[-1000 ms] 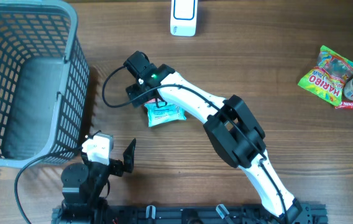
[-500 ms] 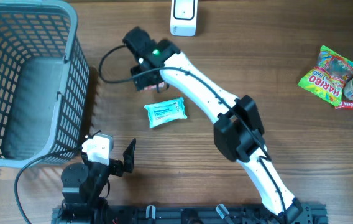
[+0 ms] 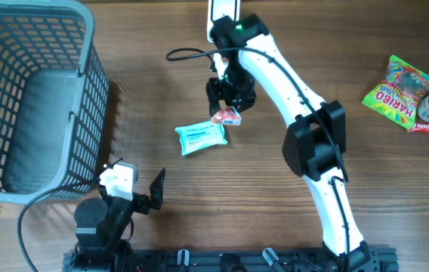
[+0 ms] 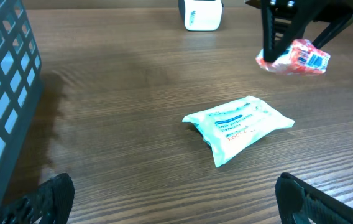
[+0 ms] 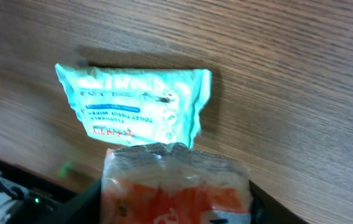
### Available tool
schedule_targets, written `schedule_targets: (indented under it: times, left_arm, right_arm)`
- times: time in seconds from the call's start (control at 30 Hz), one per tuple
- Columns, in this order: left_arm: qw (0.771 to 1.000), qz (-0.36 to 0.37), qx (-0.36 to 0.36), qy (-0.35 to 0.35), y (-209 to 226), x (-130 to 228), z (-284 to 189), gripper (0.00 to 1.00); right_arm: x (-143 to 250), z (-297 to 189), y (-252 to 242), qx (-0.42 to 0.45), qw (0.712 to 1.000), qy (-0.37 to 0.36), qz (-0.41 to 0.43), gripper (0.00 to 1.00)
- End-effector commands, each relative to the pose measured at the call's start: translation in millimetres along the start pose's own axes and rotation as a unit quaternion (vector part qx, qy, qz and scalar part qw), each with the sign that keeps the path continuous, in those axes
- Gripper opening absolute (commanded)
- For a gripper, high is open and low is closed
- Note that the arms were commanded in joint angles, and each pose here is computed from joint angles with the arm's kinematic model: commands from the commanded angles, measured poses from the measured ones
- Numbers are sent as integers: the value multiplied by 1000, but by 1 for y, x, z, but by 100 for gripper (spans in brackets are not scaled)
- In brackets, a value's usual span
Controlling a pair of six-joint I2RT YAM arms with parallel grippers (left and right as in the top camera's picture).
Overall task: Scan the item barcode
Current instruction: 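Lift the Kleenex pack and hold it before the white scanner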
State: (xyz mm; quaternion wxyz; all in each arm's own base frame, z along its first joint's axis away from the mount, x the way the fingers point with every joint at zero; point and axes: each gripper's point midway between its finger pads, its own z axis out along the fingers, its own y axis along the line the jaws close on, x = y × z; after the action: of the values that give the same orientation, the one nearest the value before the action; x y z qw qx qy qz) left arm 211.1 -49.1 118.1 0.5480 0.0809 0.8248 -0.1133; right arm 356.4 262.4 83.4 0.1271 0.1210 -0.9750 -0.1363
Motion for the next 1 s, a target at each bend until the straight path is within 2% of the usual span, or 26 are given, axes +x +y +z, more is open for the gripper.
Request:
schedule_targets:
  times: [0.0,0.23,0.33,0.43,0.57,0.67,0.77,0.83,0.97]
  left_arm:
    - [1000,3,-8,1,3,2,1,100]
    - [1000,3,-8,0,3,2,1,100]
    - [1000,3,-8,0,3,2,1,100]
    - [1000,3,-8,0,3,2,1,100]
    - [1000,3,-8,0,3,2,1,100]
    - [1000,3,-8,1,3,2,1,100]
    - [1000,3,-8,0,3,2,1,100]
    - [1000,3,-8,0,3,2,1,100]
    - [1000,3,-8,1,3,2,1,100]
  right_arm:
    - [5,-19,20,-45,998,-14,-32,59]
    - [-6,-23,19,-53,997,-35,-34,59]
    - [-30,-40,24,-76,992,-91,-47,59]
    - [-69,-80,30,-96,975,-192,-63,59]
    - [-116,-140,43,-106,930,-334,-109,58]
    - [-162,-183,31,-38,881,-461,-105,55]
    - [-195,-206,13,28,836,-543,-75,54]
    - [-217,-212,1,55,806,-587,-55,56]
    - [-254,-195,-12,68,772,-631,-42,61]
